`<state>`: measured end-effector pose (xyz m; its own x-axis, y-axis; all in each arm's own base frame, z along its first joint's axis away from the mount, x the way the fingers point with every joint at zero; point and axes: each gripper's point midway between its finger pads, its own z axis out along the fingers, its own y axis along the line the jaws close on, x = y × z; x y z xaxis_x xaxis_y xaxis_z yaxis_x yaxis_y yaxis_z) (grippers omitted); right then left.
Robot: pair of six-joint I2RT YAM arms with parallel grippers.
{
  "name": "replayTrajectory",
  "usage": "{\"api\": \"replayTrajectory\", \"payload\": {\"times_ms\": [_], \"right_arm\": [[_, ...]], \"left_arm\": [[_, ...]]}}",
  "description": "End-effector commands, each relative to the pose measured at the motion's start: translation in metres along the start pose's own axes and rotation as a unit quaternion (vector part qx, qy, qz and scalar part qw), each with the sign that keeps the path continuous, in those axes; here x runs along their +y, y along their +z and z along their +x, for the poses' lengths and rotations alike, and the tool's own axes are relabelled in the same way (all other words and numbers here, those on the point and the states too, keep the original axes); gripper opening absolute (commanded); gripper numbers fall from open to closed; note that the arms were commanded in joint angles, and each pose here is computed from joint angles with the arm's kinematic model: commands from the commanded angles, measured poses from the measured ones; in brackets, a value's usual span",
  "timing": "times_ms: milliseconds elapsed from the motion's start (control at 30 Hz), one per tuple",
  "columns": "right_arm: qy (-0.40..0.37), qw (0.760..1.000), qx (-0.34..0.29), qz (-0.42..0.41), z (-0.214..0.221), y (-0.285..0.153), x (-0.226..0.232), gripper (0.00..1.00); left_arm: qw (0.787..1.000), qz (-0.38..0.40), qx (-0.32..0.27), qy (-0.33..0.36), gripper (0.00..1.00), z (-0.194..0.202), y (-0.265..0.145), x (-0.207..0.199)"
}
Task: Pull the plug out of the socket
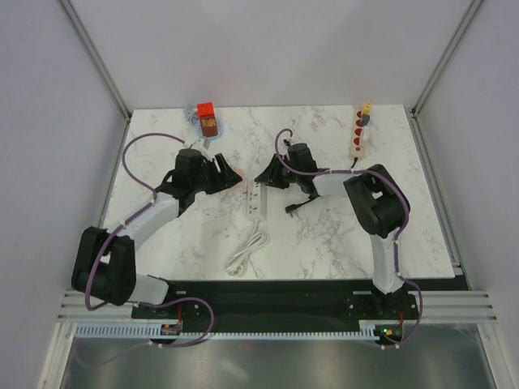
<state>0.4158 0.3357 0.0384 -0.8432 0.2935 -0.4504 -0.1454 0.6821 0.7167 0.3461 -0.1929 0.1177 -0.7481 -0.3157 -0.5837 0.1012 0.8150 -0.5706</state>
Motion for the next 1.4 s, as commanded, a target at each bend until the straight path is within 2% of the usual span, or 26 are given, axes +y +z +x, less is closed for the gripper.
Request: {"api": "replayTrajectory", "payload": {"times_ms": [0,100,267,300,500,633,667,733,767,833,867,900,933,967,1000,1033,1100,1300,1367], "right_arm": [[-0.012,0.987,0.025,0.157,0.028,-0.010,-0.099,0.00],[-0.005,0.989,0.019,0.144,0.024,-0.010,-0.093,0.00],[-0.022,0.991,0.002,0.129,0.010,-0.011,-0.081,0.00],[-0.025,0.992,-0.003,0.127,0.006,-0.012,-0.080,0.00],[-0.015,0.993,-0.053,0.103,-0.049,-0.005,-0.068,0.00],[0.004,0.992,-0.089,0.093,-0.092,0.012,-0.071,0.00],[0.004,0.990,-0.113,0.082,-0.118,0.013,-0.064,0.00],[0.009,0.990,-0.117,0.080,-0.129,0.027,-0.072,0.00],[0.005,0.989,-0.137,0.060,-0.153,0.030,-0.058,0.00],[0.012,0.988,-0.142,0.062,-0.162,0.045,-0.070,0.00],[0.006,0.986,-0.162,0.045,-0.184,0.046,-0.056,0.00],[0.008,0.987,-0.155,0.050,-0.179,0.061,-0.069,0.00],[-0.002,0.984,-0.176,0.030,-0.202,0.062,-0.053,0.00],[-0.006,0.984,-0.178,0.024,-0.206,0.069,-0.051,0.00],[-0.002,0.985,-0.168,0.031,-0.198,0.085,-0.068,0.00],[-0.009,0.983,-0.183,0.016,-0.218,0.086,-0.053,0.00],[0.001,0.983,-0.180,0.022,-0.215,0.102,-0.068,0.00],[0.018,0.977,-0.214,0.010,-0.229,0.109,-0.075,0.00],[0.018,0.977,-0.214,0.007,-0.231,0.108,-0.072,0.15]], "left_arm": [[0.986,0.106,-0.131,0.007,0.02,-0.066,-0.034,-0.055],[0.984,0.104,-0.142,0.029,0.02,-0.072,-0.040,-0.058],[0.992,0.031,-0.115,0.048,0.02,-0.065,-0.048,-0.035],[0.994,-0.005,-0.096,0.052,0.02,-0.058,-0.051,-0.022],[0.993,-0.097,-0.050,0.053,0.02,-0.032,-0.072,0.014],[0.992,-0.111,-0.043,0.035,0.02,-0.016,-0.082,0.023],[0.993,-0.109,-0.042,0.029,0.02,-0.012,-0.085,0.024],[0.993,-0.114,-0.032,0.022,0.02,-0.003,-0.087,0.028],[0.993,-0.115,-0.024,0.015,0.02,0.003,-0.087,0.030],[0.993,-0.113,-0.016,0.007,0.02,0.010,-0.088,0.031],[0.993,-0.115,-0.009,-0.002,0.02,0.017,-0.087,0.034],[0.993,-0.115,-0.009,-0.006,0.02,0.019,-0.089,0.035],[0.993,-0.116,-0.008,-0.010,0.02,0.021,-0.088,0.036],[0.993,-0.119,-0.001,-0.017,0.02,0.028,-0.088,0.039],[0.993,-0.119,0.001,-0.019,0.02,0.030,-0.087,0.040],[0.992,-0.123,0.004,-0.020,0.02,0.033,-0.086,0.043],[0.991,-0.130,0.010,-0.022,0.02,0.037,-0.085,0.048],[0.986,-0.163,0.019,-0.027,0.02,0.045,-0.080,0.064],[0.984,-0.171,0.029,-0.032,0.02,0.051,-0.077,0.068]]}}
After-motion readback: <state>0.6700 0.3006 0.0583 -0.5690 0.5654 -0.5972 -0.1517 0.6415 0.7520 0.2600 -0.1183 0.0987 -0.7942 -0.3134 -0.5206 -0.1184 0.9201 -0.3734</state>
